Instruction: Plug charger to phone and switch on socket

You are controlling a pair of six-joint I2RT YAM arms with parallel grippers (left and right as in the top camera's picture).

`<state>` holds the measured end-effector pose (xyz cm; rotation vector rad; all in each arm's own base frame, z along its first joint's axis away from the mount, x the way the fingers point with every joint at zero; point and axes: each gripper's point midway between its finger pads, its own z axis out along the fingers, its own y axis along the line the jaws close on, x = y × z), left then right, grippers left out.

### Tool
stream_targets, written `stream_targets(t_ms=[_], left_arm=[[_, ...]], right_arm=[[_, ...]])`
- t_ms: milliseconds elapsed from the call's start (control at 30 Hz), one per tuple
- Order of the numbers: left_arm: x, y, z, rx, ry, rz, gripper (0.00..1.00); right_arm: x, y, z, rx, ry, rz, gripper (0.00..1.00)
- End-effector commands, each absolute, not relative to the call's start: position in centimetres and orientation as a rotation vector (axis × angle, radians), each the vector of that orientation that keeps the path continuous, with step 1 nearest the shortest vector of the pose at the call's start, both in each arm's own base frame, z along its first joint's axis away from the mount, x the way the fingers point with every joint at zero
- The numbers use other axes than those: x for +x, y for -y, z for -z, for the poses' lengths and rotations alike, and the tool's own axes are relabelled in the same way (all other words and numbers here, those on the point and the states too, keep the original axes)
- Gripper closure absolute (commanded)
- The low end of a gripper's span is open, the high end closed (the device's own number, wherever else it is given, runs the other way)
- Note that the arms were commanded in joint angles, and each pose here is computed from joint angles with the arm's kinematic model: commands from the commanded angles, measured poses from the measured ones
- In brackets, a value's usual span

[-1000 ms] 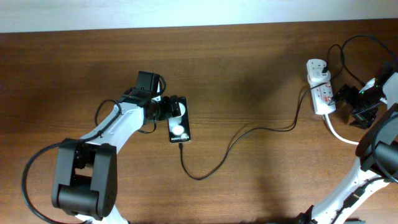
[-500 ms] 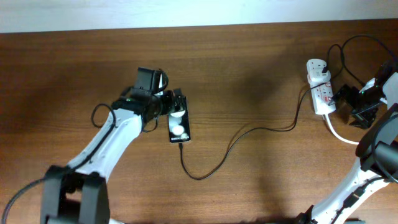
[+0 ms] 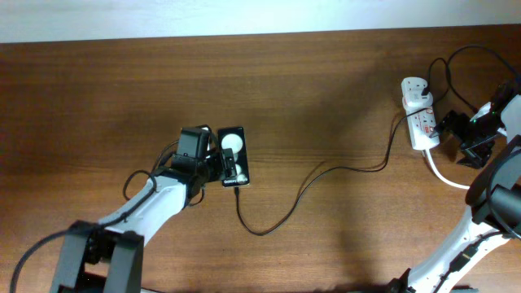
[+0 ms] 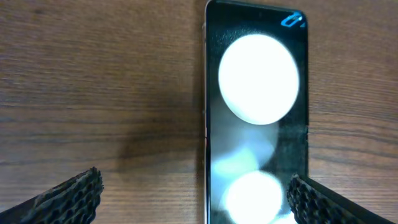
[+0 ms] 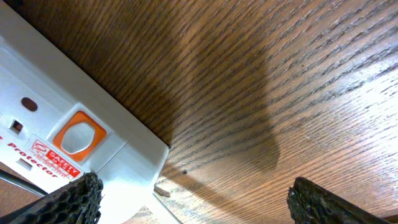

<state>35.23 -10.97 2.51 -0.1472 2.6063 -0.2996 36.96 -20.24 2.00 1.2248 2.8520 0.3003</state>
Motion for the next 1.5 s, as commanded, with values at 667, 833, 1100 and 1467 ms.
stream_targets(t_ms=[667, 833, 1100, 1467], left_arm=[[25.8, 6.6, -4.9, -0.117, -2.099, 0.335, 0.01], [24.3, 4.8, -5.2, -0.163, -2.103, 0.252, 0.01], [24.6, 4.0, -9.6, 0.109, -1.91, 0.066, 0.01], [24.4, 2.9, -15.8, 0.221, -1.63, -0.071, 0.01]], right_arm=[[37.4, 20.0, -1.6, 1.203, -2.862, -0.314, 0.01], [37.4, 20.0, -1.7, 1.203, -2.862, -0.314, 0.01], [37.4, 20.0, -1.6, 1.203, -2.862, -0.314, 0.01], [37.4, 20.0, -1.6, 1.203, -2.862, -0.314, 0.01]])
